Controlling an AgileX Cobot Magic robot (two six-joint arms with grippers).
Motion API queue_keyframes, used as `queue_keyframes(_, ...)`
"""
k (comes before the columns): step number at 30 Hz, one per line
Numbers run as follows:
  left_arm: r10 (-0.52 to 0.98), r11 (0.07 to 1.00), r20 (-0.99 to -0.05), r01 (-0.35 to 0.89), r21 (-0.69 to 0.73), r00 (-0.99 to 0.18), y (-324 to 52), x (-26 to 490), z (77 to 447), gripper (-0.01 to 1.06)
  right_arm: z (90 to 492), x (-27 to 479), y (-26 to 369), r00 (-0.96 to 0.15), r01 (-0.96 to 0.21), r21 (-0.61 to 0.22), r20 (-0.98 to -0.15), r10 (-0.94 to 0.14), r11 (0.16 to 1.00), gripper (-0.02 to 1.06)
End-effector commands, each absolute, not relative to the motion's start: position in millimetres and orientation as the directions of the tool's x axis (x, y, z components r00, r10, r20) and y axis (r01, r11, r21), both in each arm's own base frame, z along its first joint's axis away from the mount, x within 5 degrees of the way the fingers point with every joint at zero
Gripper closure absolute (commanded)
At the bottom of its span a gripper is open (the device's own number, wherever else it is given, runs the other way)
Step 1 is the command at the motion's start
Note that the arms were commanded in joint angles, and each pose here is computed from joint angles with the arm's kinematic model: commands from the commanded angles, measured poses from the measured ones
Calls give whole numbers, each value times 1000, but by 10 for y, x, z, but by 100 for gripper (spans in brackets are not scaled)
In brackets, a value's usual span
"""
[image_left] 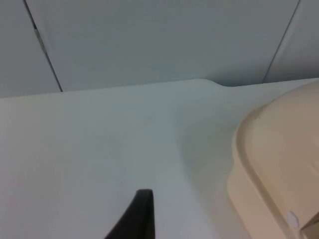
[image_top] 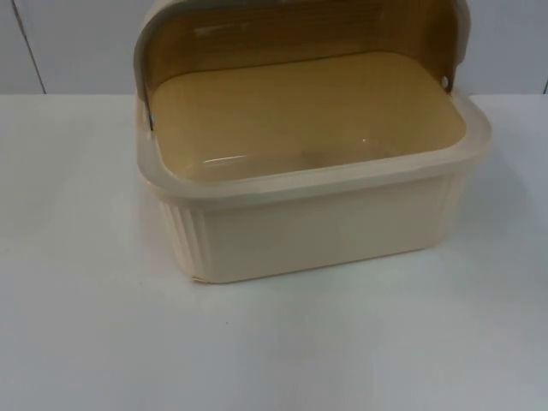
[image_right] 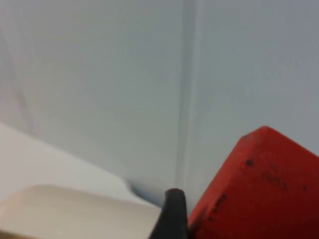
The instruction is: Open the box lid with the left hand, place the block into the box with the right hand, then close the box lid with the left hand.
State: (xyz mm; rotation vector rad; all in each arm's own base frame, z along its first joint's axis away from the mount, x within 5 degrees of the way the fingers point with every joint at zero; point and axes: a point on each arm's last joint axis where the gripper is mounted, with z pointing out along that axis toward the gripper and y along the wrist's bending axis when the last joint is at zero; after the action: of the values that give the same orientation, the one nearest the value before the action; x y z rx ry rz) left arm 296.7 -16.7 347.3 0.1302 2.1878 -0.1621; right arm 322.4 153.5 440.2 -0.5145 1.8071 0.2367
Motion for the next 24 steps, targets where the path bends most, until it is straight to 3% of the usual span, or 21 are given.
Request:
queue_keyframes(1, 27, 985, -823, 155, -74, -568, -177, 2941, 3507, 0, 4494, 3094, 1693, -171, -508, -104, -961, -219, 855, 105)
queue_keyframes(10, 28, 985, -822, 156, -74, -569, -177, 2940, 3506, 0, 4325, 2843, 2126, -230, -635, -93, -925, -303, 767, 105)
queue_keyframes(24, 31, 985, -817, 158, -74, -575, -178, 2936, 3500, 0, 3487, 2846, 2139, -404, -623, -23, -846, -348, 781, 105)
